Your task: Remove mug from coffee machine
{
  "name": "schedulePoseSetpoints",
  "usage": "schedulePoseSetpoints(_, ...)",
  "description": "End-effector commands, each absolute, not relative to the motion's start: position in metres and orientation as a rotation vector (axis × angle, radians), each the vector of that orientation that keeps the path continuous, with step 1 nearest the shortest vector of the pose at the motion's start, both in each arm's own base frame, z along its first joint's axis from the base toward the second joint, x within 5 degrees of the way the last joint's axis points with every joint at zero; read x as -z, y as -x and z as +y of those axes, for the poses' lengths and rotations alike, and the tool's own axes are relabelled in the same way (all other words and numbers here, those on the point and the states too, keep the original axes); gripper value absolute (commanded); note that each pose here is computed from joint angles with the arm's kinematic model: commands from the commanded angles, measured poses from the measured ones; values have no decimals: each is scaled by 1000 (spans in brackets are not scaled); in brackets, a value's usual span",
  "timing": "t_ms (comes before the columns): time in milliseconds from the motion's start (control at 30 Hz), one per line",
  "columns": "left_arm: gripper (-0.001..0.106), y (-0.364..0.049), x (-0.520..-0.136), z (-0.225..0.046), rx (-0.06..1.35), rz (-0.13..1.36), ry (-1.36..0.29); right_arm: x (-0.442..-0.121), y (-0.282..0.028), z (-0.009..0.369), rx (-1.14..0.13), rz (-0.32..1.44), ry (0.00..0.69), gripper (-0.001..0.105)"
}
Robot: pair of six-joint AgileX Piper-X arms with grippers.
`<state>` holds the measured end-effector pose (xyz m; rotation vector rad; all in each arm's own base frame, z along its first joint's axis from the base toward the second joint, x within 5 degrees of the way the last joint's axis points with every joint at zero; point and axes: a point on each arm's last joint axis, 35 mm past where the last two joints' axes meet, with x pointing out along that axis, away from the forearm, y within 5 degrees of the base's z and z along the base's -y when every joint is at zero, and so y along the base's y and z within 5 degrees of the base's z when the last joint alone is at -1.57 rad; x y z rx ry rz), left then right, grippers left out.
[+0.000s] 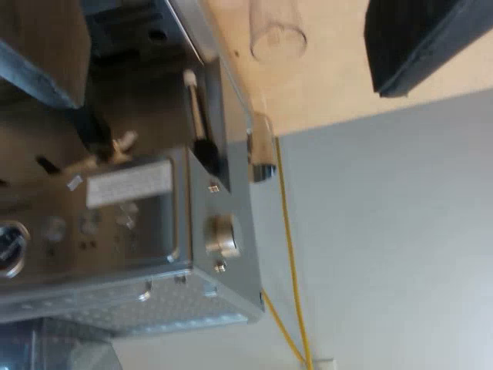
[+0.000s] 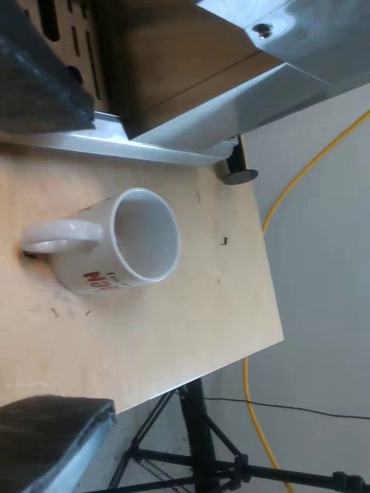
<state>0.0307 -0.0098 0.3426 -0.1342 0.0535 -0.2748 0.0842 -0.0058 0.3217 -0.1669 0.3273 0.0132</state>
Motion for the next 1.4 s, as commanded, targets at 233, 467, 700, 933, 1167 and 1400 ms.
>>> schedulePoseSetpoints(233,79,-20,-334,-12,303,189,163,-319,-59,0,-86,340,178,71)
schedulePoseSetpoints(467,79,-20,-334,-12,317,191,164,-311,-45,2,-114,389,178,71)
schedulePoseSetpoints(700,79,-20,-331,-12,320,216,170,-292,-36,2,-112,434,165,71)
schedulePoseSetpoints(933,79,-20,-326,-12,317,256,178,-272,-34,2,-115,491,160,71)
schedulePoseSetpoints(1167,79,-20,-326,-12,317,256,178,-260,-34,2,-119,558,145,71)
schedulePoseSetpoints(1400,79,-29,-309,-12,312,310,190,-250,-35,1,-95,608,146,71)
